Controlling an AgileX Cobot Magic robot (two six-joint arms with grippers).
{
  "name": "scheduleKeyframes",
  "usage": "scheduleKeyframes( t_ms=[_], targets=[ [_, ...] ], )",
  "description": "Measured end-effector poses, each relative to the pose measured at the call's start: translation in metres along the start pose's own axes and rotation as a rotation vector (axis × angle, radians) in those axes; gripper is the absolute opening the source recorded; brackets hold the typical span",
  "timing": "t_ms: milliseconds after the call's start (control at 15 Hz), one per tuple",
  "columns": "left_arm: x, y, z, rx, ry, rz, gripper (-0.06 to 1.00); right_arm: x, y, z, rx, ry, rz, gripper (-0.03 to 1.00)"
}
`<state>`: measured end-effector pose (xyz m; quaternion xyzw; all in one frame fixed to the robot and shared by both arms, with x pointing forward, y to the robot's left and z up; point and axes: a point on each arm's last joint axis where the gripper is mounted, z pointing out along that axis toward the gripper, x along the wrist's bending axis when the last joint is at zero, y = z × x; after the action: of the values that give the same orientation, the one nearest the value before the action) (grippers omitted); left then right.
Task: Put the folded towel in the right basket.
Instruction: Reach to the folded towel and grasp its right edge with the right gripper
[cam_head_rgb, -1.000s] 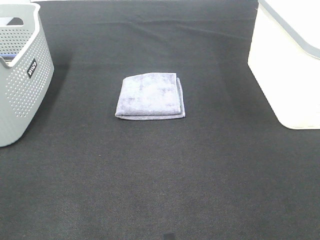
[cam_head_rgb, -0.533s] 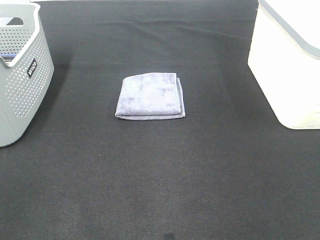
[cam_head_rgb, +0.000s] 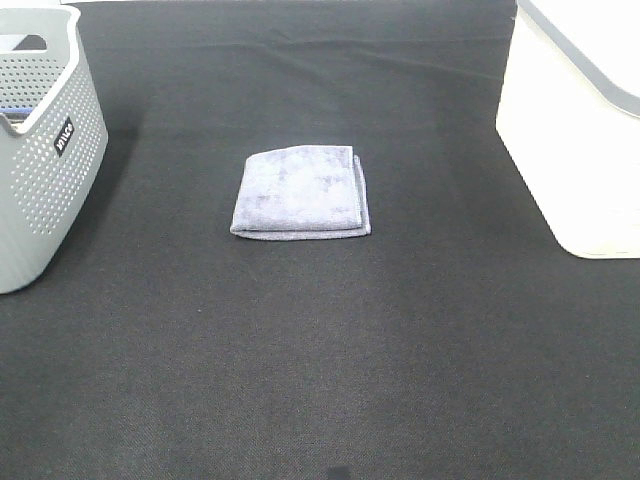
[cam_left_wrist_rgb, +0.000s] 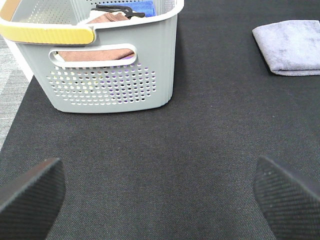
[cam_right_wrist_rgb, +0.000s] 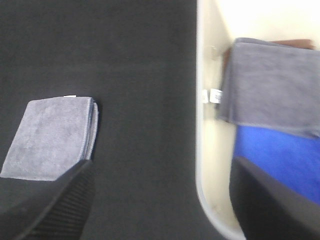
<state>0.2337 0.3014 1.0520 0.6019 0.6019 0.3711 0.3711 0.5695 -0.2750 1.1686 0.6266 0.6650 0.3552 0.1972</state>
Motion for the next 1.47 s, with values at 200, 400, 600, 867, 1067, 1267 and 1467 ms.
scheduleKeyframes(
  t_ms=[200, 400, 600, 867, 1067, 1267, 1467],
  targets=[
    [0.0, 0.0, 0.0, 0.0, 0.0, 0.0, 0.97, 0.003, 0.027, 0.065, 0.105, 0.068, 0.009, 0.71],
    [0.0, 0.0, 0.0, 0.0, 0.0, 0.0, 0.97, 0.033, 0.029, 0.129, 0.232, 0.147, -0.052, 0.71],
    [0.0, 0.0, 0.0, 0.0, 0.0, 0.0, 0.97, 0.053, 0.014, 0.192, 0.359, 0.243, -0.039, 0.71],
    [0.0, 0.0, 0.0, 0.0, 0.0, 0.0, 0.97, 0.061, -0.015, 0.249, 0.472, 0.335, 0.04, 0.71],
    [0.0, 0.0, 0.0, 0.0, 0.0, 0.0, 0.97, 0.065, -0.045, 0.29, 0.578, 0.395, 0.091, 0.72],
    [0.0, 0.0, 0.0, 0.0, 0.0, 0.0, 0.97, 0.065, -0.067, 0.32, 0.638, 0.453, 0.135, 0.77],
    [0.0, 0.0, 0.0, 0.0, 0.0, 0.0, 0.97, 0.062, -0.084, 0.346, 0.663, 0.481, 0.161, 0.78]
  ],
)
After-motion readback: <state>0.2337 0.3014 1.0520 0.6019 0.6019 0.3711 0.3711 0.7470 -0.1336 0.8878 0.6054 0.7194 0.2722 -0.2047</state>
